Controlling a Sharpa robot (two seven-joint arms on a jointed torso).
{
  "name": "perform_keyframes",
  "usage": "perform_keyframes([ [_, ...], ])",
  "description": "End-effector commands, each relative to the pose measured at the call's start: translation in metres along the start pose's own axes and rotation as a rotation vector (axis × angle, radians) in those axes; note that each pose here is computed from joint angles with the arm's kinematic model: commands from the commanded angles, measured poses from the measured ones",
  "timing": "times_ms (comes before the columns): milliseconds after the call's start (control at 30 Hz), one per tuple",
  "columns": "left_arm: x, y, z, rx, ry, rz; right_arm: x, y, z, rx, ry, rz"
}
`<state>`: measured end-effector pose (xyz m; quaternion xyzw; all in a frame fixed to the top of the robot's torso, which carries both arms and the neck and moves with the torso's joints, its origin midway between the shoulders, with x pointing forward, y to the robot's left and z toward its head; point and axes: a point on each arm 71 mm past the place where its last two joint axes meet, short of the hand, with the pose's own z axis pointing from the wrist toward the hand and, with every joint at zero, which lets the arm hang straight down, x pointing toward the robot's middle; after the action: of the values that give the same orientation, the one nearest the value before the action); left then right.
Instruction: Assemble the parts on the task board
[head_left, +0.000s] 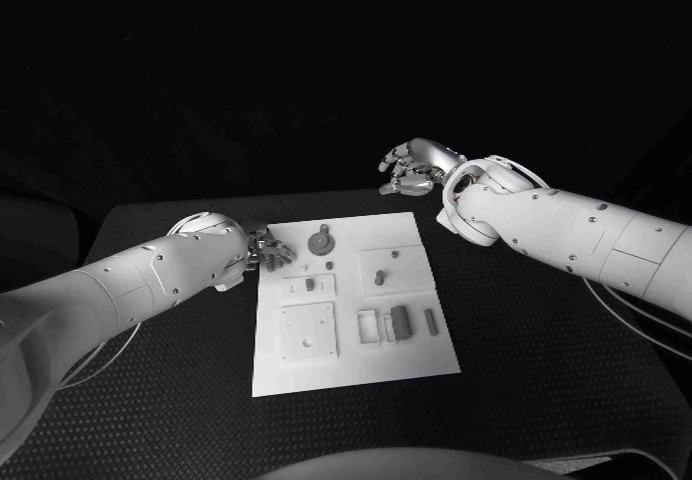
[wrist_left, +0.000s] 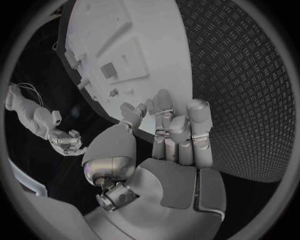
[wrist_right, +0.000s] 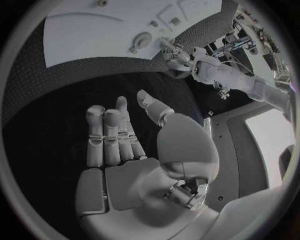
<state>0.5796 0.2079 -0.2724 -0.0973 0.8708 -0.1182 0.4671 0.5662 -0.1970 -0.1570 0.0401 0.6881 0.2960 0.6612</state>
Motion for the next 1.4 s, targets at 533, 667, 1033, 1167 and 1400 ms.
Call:
perform_keyframes([
  [533,0.0022,-0.0006,-0.0002,0.004,0.037,-0.051,0.001,0.0,0.0,0.001,0.018,-0.008],
  [667,0.0022,-0.0006,-0.0002,0.004,0.038,-0.053,0.001,-0.001,0.0,0.003,0.019,-0.008],
  [1033,0.0013,0.0018,-0.0017,0.006,0.049,-0.076,0.001,-0.003,0.001,0.008,0.018,-0.01],
  [1167,-0.0039,0.0019,-0.0055,0.018,0.051,-0.106,0.0,-0.005,0.0,0.012,0.017,-0.011],
  [1400,-0.0132,0.0031,-0.0165,0.043,0.049,-0.15,-0.002,-0.011,-0.001,0.025,0.014,-0.016],
])
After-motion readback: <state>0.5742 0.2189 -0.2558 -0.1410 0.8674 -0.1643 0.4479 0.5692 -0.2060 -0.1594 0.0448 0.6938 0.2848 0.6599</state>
